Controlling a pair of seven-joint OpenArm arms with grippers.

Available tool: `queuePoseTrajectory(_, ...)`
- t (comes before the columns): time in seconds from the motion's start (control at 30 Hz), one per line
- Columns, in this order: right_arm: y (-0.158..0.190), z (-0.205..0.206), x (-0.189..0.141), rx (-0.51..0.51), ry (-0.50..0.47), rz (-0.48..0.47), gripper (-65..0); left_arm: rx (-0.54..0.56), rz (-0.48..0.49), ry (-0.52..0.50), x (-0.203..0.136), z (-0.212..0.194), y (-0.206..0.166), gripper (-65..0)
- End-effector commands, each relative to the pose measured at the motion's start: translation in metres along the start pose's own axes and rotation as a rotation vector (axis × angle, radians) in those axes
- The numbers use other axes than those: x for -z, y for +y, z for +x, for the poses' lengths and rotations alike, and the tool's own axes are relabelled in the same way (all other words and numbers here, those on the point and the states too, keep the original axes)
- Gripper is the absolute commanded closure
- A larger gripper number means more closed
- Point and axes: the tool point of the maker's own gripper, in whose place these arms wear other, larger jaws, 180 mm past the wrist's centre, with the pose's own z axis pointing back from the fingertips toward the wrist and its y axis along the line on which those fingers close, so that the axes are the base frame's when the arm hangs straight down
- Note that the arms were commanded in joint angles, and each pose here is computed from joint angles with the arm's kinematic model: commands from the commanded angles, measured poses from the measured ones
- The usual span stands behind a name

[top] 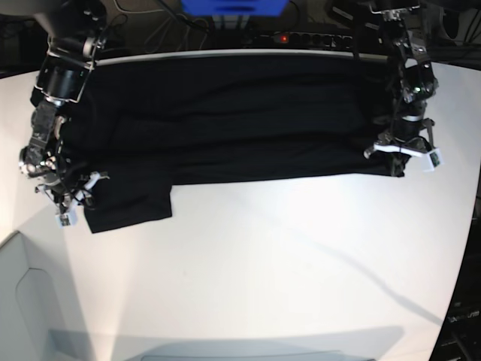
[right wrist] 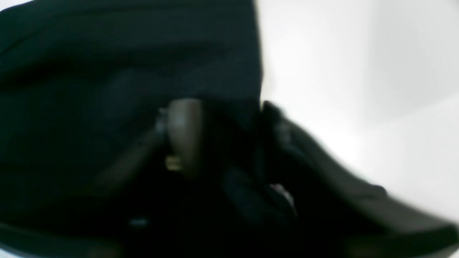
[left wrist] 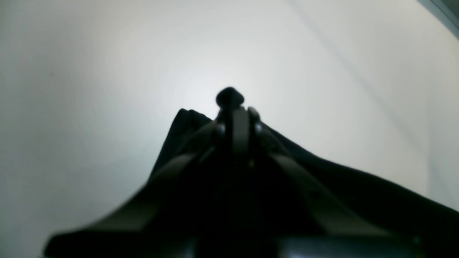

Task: Fold the T-shirt properly
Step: 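Grip the folded edge corners and pull the right gripper along the shirt side, then drag the folded shirt back with both grippers, straightening the strip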

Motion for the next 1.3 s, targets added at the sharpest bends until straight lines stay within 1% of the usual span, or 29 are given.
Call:
queuePoseTrajectory(0.0,0.001,-0.015,-0.001,-0.040,0.077,0.014,-8.1,0.012,-0.004,-0.049,-0.001,0.016,-0.001,0.0)
queuePoseTrajectory(0.03,0.001,-0.014,-0.001,-0.044,0.075,0.015,-1.9,0.013,-0.003,-0.049,-0.001,0.016,-0.001,0.0)
queuePoseTrajectory(0.07,0.001,-0.012,-0.001,-0.046,0.069,0.014,0.0,0.013,-0.003,-0.049,-0.001,0.016,-0.001,0.0)
queuePoseTrajectory(0.2,-0.004,0.008,-0.012,-0.073,0.015,-0.015,0.0,0.014,-0.004,-0.052,0.000,0.018,-0.001,0.0)
queuePoseTrajectory(0.37,-0.004,0.041,-0.045,-0.166,-0.103,-0.085,0.0,0.010,-0.014,-0.064,-0.001,0.022,-0.004,0.0)
queuePoseTrajectory(0.47,0.006,0.060,-0.068,-0.219,-0.179,-0.115,0.0,0.010,-0.014,-0.064,-0.001,0.022,-0.004,0.0)
queuePoseTrajectory(0.57,0.013,0.070,-0.093,-0.279,-0.236,-0.150,0.0,0.010,-0.013,-0.062,-0.001,0.021,-0.004,0.0)
queuePoseTrajectory(0.7,0.025,0.072,-0.116,-0.312,-0.283,-0.173,0.0,0.011,-0.017,-0.058,-0.002,0.019,-0.005,0.0)
queuePoseTrajectory(0.83,0.032,0.059,-0.123,-0.301,-0.277,-0.177,0.0,0.013,-0.013,-0.052,-0.004,0.016,-0.003,0.0)
queuePoseTrajectory(1.0,0.022,0.034,-0.127,-0.263,-0.227,-0.198,0.0,0.019,-0.017,-0.057,-0.007,0.018,-0.004,0.0)
queuePoseTrajectory(1.27,0.014,-0.004,-0.131,-0.246,-0.146,-0.209,0.0,0.025,-0.011,-0.045,-0.010,0.012,-0.001,0.0)
